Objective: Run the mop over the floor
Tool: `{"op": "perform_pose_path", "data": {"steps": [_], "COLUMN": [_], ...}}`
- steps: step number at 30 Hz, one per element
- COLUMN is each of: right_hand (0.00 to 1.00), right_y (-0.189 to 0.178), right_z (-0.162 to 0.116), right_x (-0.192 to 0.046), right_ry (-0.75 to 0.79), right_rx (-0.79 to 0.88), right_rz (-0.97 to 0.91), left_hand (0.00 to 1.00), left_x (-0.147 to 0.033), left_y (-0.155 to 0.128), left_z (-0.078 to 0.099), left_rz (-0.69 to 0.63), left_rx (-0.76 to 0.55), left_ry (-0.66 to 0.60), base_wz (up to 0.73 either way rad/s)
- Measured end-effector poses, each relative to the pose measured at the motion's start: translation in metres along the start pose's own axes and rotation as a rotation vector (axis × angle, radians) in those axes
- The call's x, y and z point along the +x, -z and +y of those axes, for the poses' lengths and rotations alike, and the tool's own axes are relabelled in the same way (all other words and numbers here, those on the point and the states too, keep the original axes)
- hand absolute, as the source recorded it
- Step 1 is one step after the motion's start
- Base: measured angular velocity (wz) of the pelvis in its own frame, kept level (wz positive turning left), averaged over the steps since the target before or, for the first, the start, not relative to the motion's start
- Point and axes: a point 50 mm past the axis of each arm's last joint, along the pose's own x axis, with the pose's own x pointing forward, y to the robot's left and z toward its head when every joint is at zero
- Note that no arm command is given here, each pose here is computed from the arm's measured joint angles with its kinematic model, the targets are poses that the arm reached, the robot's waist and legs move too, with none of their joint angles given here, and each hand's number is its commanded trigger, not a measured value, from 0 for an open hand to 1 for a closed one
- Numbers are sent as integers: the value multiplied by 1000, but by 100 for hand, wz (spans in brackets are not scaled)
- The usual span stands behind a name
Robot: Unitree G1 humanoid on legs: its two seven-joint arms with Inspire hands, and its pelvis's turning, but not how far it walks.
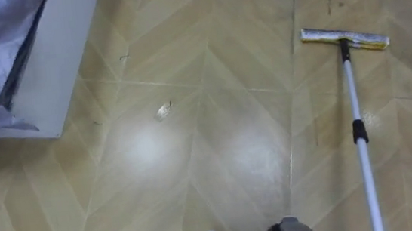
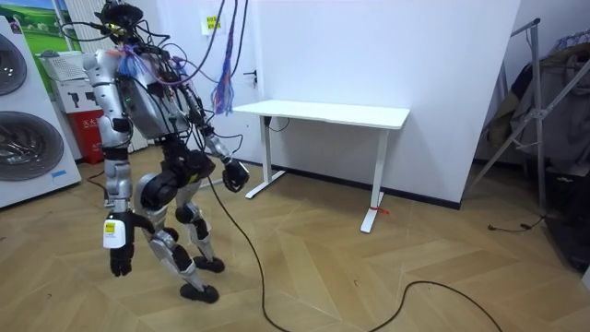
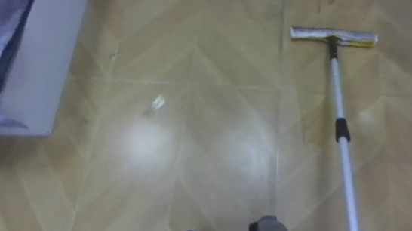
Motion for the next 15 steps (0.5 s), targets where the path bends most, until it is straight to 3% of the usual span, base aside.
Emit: {"op": "perform_pose_path", "data": {"steps": [4, 7, 11, 15], "right_hand": [100, 100, 100, 100], "right_y": [-71, -97, -85, -31], "right_z": [-14, -15, -16, -29], "right_x": [-23, -34, -28, -7], "right_ry": [12, -22, -53, 5], "right_rx": [43, 66, 78, 29], "right_rz": [-188, -283, -257, -119], "left_hand": [0, 0, 0, 0], "left_x": [2, 2, 2, 1], "left_y": [4, 14, 20, 6], "left_z": [15, 22, 19, 13], "left_rz": [2, 12, 24, -13], "left_rx": [10, 10, 21, 23], "left_ry": [-32, -30, -1, 8], "base_wz": [17, 2, 13, -2]}}
